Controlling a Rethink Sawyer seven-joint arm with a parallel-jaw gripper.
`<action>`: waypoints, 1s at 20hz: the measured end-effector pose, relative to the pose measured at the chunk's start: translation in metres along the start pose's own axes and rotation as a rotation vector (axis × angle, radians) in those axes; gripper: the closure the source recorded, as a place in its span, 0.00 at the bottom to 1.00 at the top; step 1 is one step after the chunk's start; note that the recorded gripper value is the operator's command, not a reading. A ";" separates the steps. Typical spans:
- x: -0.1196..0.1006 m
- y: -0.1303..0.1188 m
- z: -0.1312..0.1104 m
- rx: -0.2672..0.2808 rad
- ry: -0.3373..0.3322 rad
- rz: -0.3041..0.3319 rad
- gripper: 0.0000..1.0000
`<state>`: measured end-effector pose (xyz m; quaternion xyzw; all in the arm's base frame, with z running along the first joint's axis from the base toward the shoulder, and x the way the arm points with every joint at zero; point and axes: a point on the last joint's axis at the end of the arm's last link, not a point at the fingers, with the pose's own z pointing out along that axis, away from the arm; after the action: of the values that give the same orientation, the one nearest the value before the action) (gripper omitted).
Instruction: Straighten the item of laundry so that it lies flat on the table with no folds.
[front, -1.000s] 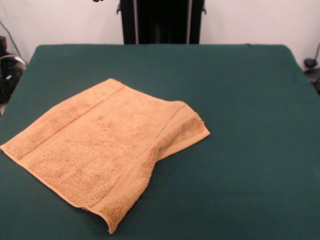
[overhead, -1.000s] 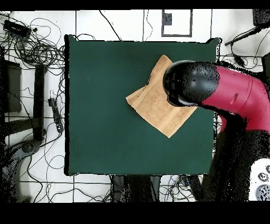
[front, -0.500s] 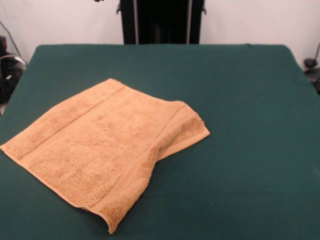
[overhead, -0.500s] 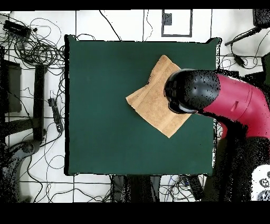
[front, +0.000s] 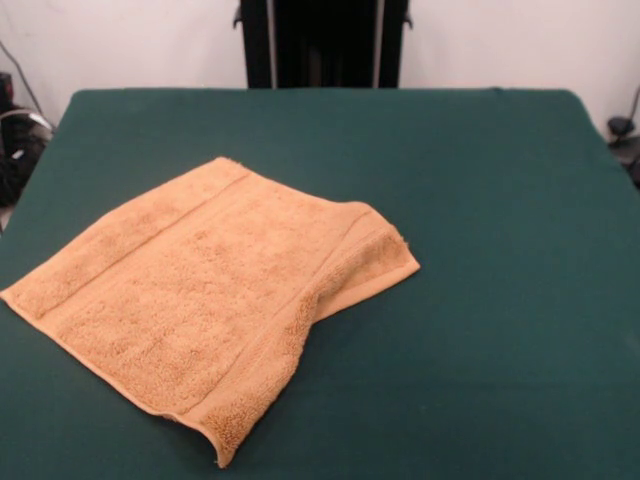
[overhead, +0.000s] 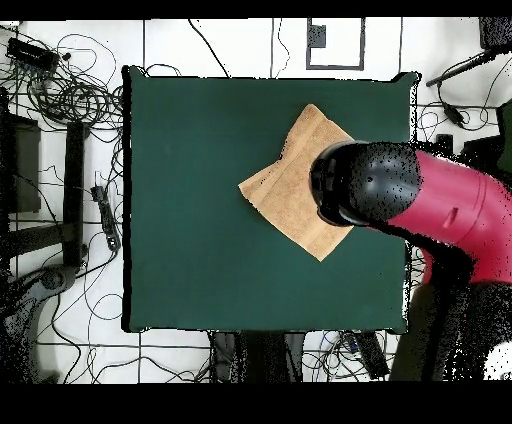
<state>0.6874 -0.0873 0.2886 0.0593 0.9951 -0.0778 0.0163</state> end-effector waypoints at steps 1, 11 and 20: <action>0.002 -0.001 -0.010 0.002 -0.010 0.002 0.00; 0.006 -0.006 -0.052 0.006 -0.032 0.012 0.00; 0.005 -0.003 -0.025 -0.004 0.010 0.004 0.00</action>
<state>0.6815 -0.0853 0.3133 0.0618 0.9952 -0.0753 0.0115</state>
